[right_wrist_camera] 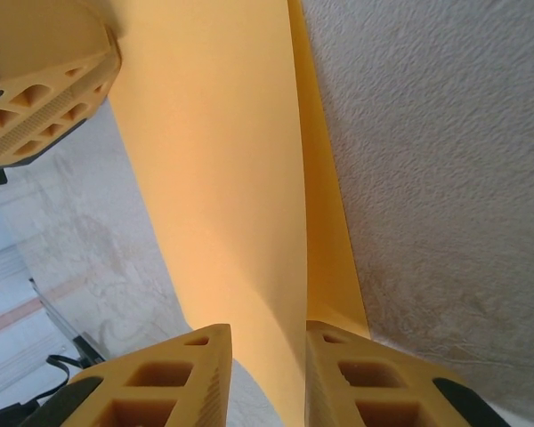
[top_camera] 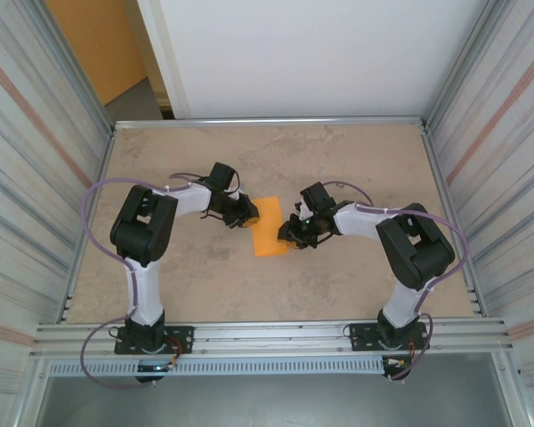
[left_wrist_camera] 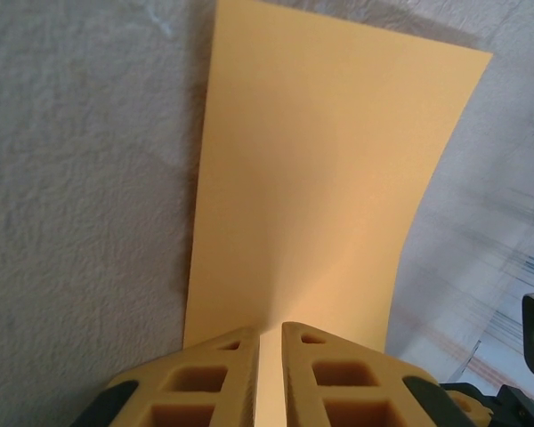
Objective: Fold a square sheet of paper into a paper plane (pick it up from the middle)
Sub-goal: Fold the triangle a second time at the center of the table.
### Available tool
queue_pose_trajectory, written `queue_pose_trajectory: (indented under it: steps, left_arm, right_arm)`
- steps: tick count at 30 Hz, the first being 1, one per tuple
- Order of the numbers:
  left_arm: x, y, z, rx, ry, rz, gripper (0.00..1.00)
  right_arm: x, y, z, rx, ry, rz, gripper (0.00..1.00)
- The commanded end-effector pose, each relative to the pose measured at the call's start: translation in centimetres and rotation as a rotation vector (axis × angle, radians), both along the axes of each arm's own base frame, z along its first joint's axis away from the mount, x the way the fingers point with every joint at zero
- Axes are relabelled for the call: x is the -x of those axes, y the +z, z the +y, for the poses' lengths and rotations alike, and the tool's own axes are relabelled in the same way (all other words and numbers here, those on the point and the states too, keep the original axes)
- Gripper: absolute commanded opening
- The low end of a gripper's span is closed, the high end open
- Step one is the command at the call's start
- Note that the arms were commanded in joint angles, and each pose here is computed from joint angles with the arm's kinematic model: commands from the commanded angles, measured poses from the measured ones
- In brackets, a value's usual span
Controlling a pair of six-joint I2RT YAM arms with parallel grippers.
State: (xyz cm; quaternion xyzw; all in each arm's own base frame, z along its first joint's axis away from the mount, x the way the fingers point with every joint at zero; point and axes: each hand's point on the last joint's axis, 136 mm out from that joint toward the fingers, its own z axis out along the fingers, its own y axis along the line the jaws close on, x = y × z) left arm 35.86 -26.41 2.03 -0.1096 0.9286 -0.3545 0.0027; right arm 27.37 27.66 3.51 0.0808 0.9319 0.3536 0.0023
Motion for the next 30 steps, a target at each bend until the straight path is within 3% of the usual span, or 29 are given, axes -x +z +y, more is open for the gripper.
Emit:
queue_pose_trajectory:
  steps: [1,13,30]
  left_arm:
    - [1.8,-3.1,1.5,-0.086,0.012,0.104,0.17]
    - [1.5,-2.4,1.3,-0.071,0.008,0.084,0.17]
    - [2.2,-3.2,1.5,-0.073,-0.001,0.106,0.17]
  right_arm:
    - [0.8,-0.3,-0.1,-0.011,-0.006,0.049,0.22]
    - [1.2,-0.1,-0.6,0.001,-0.035,0.062,0.03]
    - [-1.6,0.9,3.2,-0.087,0.014,0.018,0.0]
